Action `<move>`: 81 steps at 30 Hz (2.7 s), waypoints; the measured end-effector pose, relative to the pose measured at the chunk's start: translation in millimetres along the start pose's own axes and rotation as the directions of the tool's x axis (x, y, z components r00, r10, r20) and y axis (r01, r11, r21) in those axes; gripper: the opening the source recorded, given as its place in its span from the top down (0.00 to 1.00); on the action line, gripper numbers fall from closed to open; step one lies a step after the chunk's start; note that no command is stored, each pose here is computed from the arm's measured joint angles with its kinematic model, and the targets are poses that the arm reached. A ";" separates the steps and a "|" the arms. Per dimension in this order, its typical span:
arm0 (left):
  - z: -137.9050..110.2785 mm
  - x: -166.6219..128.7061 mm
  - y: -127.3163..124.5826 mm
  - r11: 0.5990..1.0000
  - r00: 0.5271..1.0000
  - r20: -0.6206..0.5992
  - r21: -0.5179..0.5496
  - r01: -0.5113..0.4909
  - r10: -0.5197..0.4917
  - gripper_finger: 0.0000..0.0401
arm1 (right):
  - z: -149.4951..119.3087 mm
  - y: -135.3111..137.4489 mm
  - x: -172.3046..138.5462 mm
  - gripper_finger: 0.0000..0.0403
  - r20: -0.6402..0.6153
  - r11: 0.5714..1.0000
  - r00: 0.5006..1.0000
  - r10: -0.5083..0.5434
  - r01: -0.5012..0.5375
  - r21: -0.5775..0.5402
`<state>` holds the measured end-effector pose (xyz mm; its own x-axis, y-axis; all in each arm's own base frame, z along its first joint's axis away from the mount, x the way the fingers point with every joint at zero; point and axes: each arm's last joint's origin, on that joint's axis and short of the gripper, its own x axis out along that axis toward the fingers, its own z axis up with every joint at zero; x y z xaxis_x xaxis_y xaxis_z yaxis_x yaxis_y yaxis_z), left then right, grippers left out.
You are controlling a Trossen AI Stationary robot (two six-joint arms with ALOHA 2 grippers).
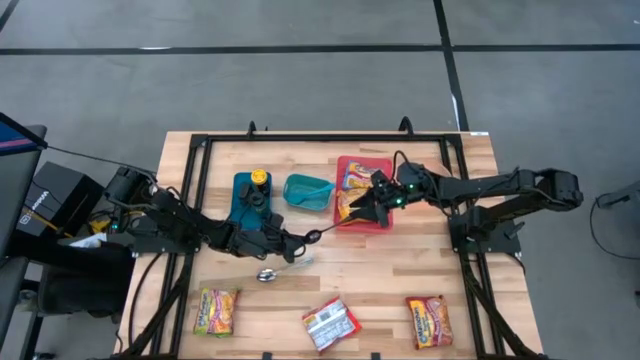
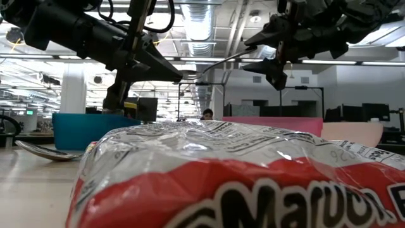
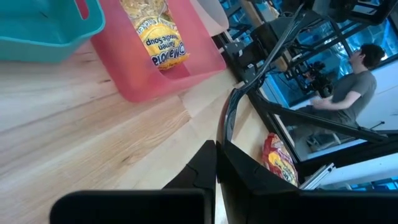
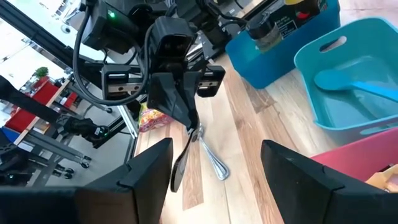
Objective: Pick & Place Food Item
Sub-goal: Put the black spoon into the green bin
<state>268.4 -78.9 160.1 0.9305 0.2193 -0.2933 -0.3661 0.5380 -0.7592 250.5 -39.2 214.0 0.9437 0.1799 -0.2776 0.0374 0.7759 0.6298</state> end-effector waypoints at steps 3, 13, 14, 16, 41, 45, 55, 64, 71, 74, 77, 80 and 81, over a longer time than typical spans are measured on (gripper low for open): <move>0.5 0.3 0.4 1.000 1.000 0.004 0.000 -0.004 0.004 1.00 | 0.2 0.7 0.2 0.41 0.003 1.000 1.000 0.004 -0.004 0.001; 5.7 3.5 3.9 1.000 1.000 0.020 0.001 -0.023 0.023 1.00 | -3.5 14.8 4.7 0.41 0.025 0.999 0.999 0.047 -0.047 -0.003; 5.7 3.5 3.9 1.000 1.000 0.020 0.001 -0.023 0.023 1.00 | -3.4 15.0 4.8 0.41 0.030 0.999 0.999 0.042 -0.042 0.001; 5.5 3.4 3.8 1.000 1.000 0.018 0.002 -0.022 0.022 1.00 | -3.2 13.8 4.6 0.41 0.037 1.000 0.999 0.025 -0.025 0.011; 6.4 4.1 5.4 0.999 0.999 0.019 0.008 -0.035 0.035 1.00 | -8.9 12.2 29.7 0.69 0.020 0.998 1.000 0.009 -0.011 0.069; 6.4 4.1 5.4 0.999 0.999 0.020 0.008 -0.035 0.035 1.00 | -8.8 8.9 38.7 0.75 -0.002 0.997 1.000 -0.001 0.001 0.076; 5.9 4.1 6.3 0.999 0.999 0.015 0.013 -0.043 0.043 1.00 | -7.1 3.8 37.9 0.81 -0.035 0.996 0.999 -0.017 0.020 0.083; 5.7 4.1 6.7 0.999 0.999 0.014 0.014 -0.046 0.046 1.00 | -4.0 6.1 28.5 0.81 -0.056 0.998 0.998 -0.021 0.024 0.052; 5.7 4.1 6.6 0.999 0.999 0.014 0.014 -0.046 0.045 1.00 | -6.3 4.5 28.2 0.81 -0.080 0.997 0.996 -0.038 0.042 0.057; 5.7 4.1 6.7 0.999 0.999 0.014 0.014 -0.046 0.046 1.00 | -5.6 5.0 28.3 0.81 -0.072 0.998 0.997 -0.032 0.036 0.055; 5.7 4.1 6.7 0.999 0.999 0.013 0.014 -0.046 0.046 1.00 | -4.6 5.7 28.4 0.81 -0.063 0.998 0.998 -0.025 0.029 0.051; 5.7 4.1 6.7 0.999 0.999 0.013 0.014 -0.046 0.046 1.00 | -4.6 5.6 28.4 0.81 -0.062 0.998 0.998 -0.027 0.030 0.051; 5.7 4.1 6.7 0.999 0.999 0.013 0.014 -0.046 0.046 1.00 | -4.6 5.6 28.4 0.81 -0.061 0.998 0.998 -0.028 0.031 0.051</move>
<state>269.7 -69.7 157.1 0.9124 0.2546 -0.3203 -0.4089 0.5390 -0.7364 275.9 -27.0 206.4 0.9204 0.1949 -0.3389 0.0834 0.7491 0.6572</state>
